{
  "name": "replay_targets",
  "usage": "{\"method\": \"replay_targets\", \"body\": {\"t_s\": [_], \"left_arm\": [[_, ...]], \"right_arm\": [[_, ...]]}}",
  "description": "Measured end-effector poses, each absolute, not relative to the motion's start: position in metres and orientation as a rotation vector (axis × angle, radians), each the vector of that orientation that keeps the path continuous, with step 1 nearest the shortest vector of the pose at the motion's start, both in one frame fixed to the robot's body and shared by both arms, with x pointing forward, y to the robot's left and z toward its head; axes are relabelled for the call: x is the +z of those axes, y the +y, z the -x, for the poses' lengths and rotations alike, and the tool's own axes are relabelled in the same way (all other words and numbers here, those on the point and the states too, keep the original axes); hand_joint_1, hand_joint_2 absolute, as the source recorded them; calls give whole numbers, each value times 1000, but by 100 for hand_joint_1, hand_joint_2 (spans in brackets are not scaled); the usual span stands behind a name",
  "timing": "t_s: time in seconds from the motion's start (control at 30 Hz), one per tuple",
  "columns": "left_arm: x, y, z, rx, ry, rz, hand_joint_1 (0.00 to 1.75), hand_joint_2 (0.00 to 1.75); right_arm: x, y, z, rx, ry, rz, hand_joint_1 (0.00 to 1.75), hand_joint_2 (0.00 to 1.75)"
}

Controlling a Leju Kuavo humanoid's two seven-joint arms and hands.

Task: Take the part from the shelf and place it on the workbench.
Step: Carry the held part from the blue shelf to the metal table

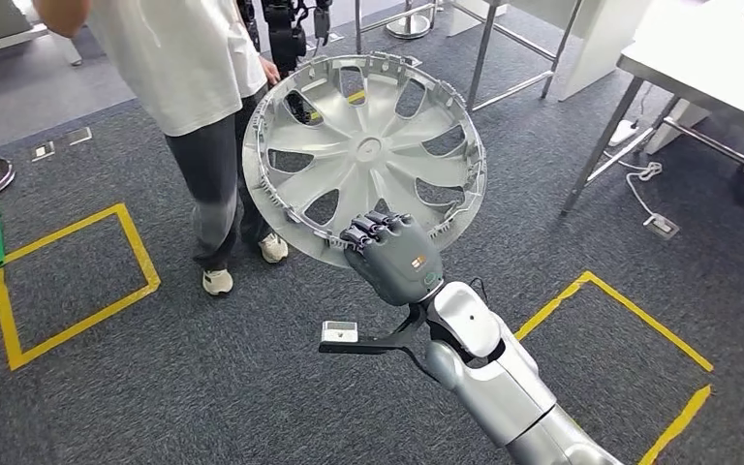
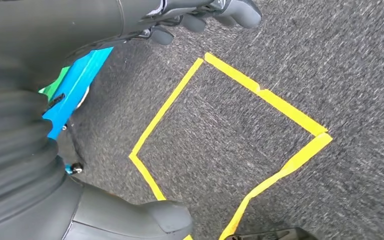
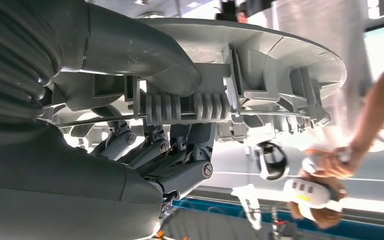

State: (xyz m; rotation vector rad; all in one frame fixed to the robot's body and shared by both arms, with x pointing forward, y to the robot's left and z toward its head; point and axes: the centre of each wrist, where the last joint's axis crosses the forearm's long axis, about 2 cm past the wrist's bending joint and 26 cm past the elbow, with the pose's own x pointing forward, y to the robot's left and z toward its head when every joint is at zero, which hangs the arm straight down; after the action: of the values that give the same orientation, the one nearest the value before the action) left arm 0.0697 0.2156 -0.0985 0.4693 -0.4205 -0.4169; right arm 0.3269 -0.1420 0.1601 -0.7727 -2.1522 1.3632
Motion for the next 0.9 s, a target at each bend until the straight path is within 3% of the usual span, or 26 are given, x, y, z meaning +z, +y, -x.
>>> {"method": "replay_targets", "body": {"t_s": [0.9], "left_arm": [[-98, 218, -68, -351, -409, -569, 0, 175]], "right_arm": [[173, -146, -337, 1148, -2118, 824, 175, 175]]}}
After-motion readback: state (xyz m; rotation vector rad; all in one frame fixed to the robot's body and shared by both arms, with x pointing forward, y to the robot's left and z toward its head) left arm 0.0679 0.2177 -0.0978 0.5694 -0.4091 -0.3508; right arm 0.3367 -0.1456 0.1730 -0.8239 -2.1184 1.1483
